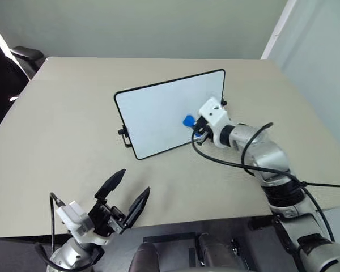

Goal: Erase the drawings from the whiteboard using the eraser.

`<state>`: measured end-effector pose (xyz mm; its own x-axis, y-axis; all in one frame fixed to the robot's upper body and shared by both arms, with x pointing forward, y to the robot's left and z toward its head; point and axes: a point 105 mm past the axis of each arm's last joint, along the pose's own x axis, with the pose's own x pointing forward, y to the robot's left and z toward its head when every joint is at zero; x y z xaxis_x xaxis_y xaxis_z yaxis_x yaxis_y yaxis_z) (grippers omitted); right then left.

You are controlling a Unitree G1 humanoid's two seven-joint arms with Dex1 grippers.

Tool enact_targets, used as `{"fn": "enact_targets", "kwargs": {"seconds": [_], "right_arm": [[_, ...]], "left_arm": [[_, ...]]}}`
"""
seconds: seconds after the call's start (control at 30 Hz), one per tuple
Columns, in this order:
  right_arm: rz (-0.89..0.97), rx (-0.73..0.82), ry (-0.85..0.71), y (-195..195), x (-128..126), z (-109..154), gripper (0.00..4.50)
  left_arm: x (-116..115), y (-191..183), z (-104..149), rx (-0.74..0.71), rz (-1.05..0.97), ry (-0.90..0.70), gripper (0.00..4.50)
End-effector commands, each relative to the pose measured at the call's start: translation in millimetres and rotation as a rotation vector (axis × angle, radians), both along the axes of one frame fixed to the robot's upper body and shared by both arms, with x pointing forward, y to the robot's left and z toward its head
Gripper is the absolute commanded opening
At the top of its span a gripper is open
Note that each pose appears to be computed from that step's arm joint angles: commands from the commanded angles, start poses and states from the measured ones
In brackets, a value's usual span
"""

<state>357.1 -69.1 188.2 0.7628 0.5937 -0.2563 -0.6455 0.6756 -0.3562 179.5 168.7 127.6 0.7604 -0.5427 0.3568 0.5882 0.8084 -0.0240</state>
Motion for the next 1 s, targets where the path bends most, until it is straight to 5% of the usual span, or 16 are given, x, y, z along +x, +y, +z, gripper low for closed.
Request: {"fn": "enact_targets", "kwargs": {"seconds": [0.03,0.3,0.6,0.93,1.0], "right_arm": [[-0.05,0.051,-0.067,-18.2,-9.4,21.6,0.24],[-0.172,0.156,-0.031,-56.8,-32.4,26.3,0.24],[-0.274,0.212,0.187,-81.9,-65.6,-26.2,0.24],[-0.346,0.209,0.205,-99.9,-69.8,-38.9,3.94],[-0.331,0.235,0.181,-100.8,-73.8,-32.8,4.22]], "left_arm": [[-2.8,-2.9,12.6,0.011,-0.008,-0.056,4.5],[-5.9,-6.6,13.0,0.008,-0.024,-0.056,4.5],[-8.6,-13.4,13.5,0.005,-0.042,-0.059,4.5],[-15.5,-26.1,16.4,0.005,-0.082,-0.066,4.5],[-17.8,-29.9,16.5,0.008,-0.094,-0.065,4.5]]}}
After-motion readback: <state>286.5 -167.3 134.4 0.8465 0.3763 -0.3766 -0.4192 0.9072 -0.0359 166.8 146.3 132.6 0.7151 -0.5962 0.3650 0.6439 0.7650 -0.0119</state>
